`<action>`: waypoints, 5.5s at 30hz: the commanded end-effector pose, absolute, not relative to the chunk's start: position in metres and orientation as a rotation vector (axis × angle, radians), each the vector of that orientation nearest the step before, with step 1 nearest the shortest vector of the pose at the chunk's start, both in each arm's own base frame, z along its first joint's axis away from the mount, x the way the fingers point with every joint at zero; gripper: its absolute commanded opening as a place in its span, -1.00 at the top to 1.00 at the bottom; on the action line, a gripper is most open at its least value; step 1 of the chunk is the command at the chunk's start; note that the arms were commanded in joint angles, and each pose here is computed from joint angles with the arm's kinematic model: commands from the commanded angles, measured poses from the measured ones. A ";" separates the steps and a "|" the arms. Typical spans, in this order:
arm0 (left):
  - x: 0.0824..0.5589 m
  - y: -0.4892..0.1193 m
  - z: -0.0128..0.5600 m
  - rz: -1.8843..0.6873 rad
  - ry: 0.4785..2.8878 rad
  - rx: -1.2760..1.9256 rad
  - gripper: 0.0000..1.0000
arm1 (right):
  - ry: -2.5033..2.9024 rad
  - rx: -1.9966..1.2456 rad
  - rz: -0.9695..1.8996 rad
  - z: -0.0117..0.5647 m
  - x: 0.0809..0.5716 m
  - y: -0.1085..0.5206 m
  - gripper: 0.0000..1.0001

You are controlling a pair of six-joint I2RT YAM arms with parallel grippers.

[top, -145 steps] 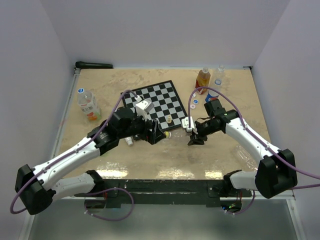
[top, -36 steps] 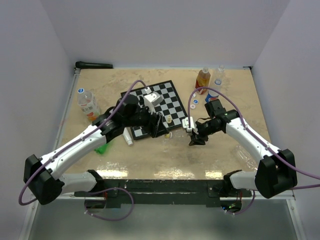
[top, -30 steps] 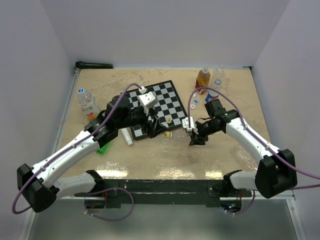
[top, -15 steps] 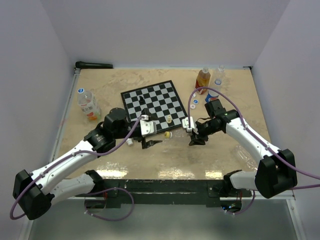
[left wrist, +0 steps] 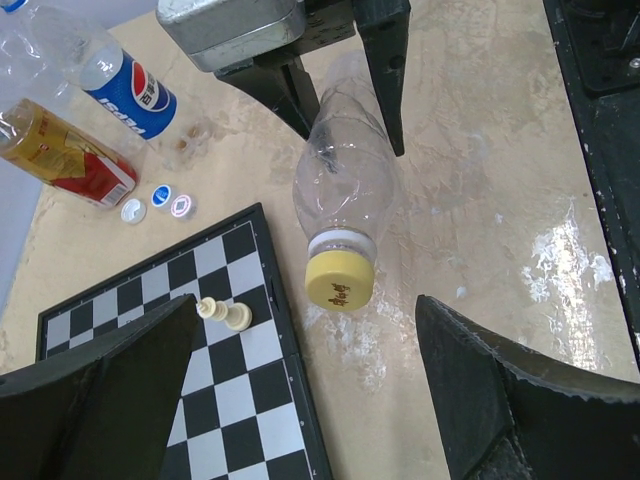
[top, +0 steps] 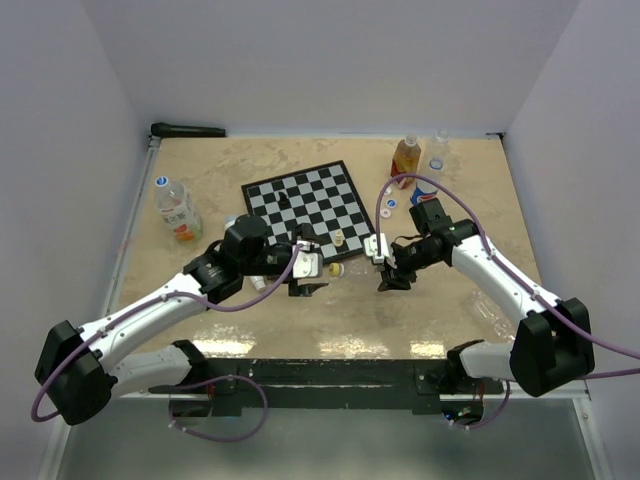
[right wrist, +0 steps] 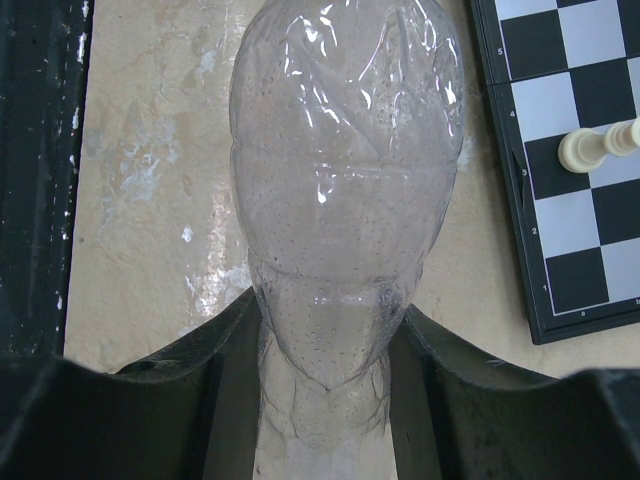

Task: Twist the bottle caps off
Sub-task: Unscrew the bottle cap from the plastic bottle.

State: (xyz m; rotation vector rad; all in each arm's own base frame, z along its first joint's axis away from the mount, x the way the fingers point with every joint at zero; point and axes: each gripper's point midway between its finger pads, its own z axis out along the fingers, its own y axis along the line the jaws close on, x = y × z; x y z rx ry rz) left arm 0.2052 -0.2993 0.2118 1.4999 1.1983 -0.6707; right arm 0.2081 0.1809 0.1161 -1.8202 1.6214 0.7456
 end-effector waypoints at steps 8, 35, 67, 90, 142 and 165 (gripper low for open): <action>0.203 -0.311 0.220 -0.673 1.088 1.532 -0.83 | 1.598 -1.810 0.771 0.119 0.206 0.186 0.96; 0.204 -0.313 0.215 -0.688 1.117 1.534 -0.71 | 1.602 -1.809 0.774 0.119 0.207 0.186 0.96; 0.201 -0.310 0.210 -0.701 1.133 1.512 -0.70 | 1.602 -1.809 0.774 0.119 0.207 0.186 0.96; 0.201 -0.306 0.210 -0.667 1.125 1.517 -0.70 | 1.604 -1.808 0.777 0.118 0.206 0.186 0.96; 0.208 -0.337 0.212 -0.993 1.454 1.289 1.00 | 1.604 -1.807 0.774 0.119 0.206 0.186 0.96; 0.226 -0.306 0.206 -1.211 2.281 0.062 1.00 | 1.585 -1.801 0.767 0.125 0.205 0.187 0.96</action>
